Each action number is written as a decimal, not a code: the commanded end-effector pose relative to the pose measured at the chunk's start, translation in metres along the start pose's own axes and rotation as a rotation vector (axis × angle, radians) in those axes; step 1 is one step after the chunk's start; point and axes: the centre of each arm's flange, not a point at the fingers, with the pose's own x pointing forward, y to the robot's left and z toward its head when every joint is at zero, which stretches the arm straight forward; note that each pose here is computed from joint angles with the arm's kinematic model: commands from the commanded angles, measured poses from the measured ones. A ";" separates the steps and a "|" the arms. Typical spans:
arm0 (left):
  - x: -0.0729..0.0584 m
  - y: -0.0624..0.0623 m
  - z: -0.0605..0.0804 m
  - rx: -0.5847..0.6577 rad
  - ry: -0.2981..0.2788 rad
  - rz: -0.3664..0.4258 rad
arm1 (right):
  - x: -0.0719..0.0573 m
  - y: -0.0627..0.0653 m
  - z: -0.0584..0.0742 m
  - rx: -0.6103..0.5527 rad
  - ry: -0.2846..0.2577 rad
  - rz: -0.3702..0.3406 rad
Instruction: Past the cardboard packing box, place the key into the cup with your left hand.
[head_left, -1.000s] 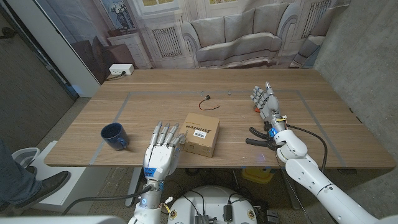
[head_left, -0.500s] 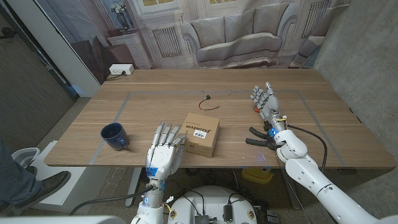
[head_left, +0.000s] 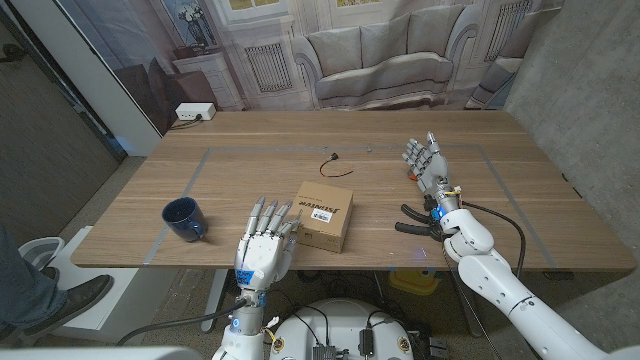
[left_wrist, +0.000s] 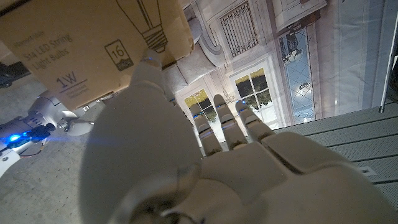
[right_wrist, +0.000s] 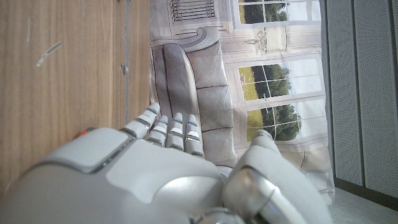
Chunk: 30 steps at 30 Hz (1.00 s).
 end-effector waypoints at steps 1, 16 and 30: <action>-0.002 0.001 -0.003 0.004 0.018 -0.013 | -0.001 -0.002 -0.003 0.012 0.000 -0.006; 0.003 -0.001 0.000 -0.026 0.018 -0.005 | 0.000 -0.002 -0.006 0.018 0.007 -0.002; 0.001 0.002 -0.003 -0.002 0.035 0.004 | 0.000 -0.003 -0.004 0.025 -0.003 -0.007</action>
